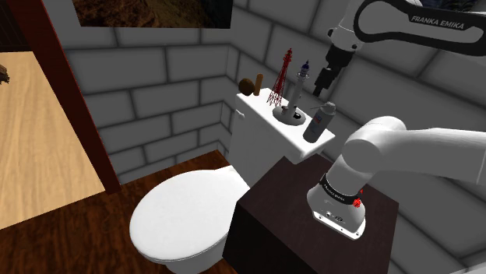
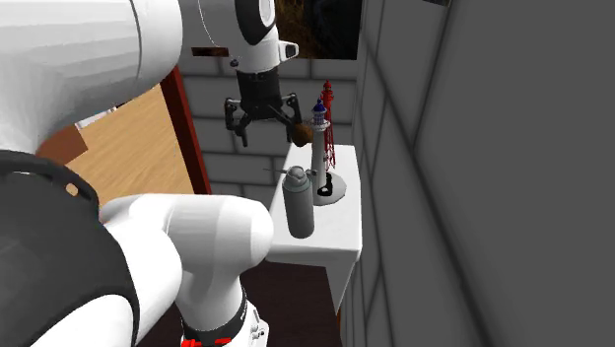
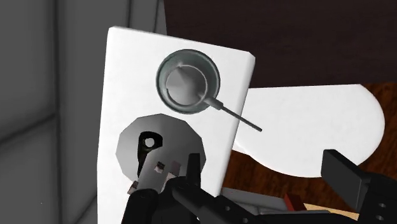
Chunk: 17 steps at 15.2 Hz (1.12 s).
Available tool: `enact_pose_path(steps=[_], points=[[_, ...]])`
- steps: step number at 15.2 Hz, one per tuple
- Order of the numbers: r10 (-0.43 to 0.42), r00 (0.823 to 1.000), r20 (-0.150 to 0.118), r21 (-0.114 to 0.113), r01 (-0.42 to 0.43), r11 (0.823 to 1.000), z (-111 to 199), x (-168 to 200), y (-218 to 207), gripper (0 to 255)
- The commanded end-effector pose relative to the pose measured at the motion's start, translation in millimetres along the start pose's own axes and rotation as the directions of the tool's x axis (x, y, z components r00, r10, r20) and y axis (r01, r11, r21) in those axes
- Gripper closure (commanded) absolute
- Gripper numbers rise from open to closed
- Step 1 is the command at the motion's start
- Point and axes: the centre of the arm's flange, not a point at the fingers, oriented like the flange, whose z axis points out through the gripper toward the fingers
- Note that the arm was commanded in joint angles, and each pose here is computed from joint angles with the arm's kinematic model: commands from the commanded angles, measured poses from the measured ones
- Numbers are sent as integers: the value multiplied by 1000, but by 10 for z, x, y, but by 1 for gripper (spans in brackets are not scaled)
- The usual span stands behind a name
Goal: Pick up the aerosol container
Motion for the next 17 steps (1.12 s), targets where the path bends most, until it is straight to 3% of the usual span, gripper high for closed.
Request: enact_pose_path(steps=[1,5,15,16,17], points=[[16,1000,-17,-8,-16,1000,121,-172,173,0],[49,998,-48,-21,-50,999,368,-501,523,0],[50,998,-48,-21,-51,998,770,-526,513,0],[50,998,-48,-21,-51,998,772,-527,512,255],[50,998,-48,-21,-51,998,774,-523,512,255]])
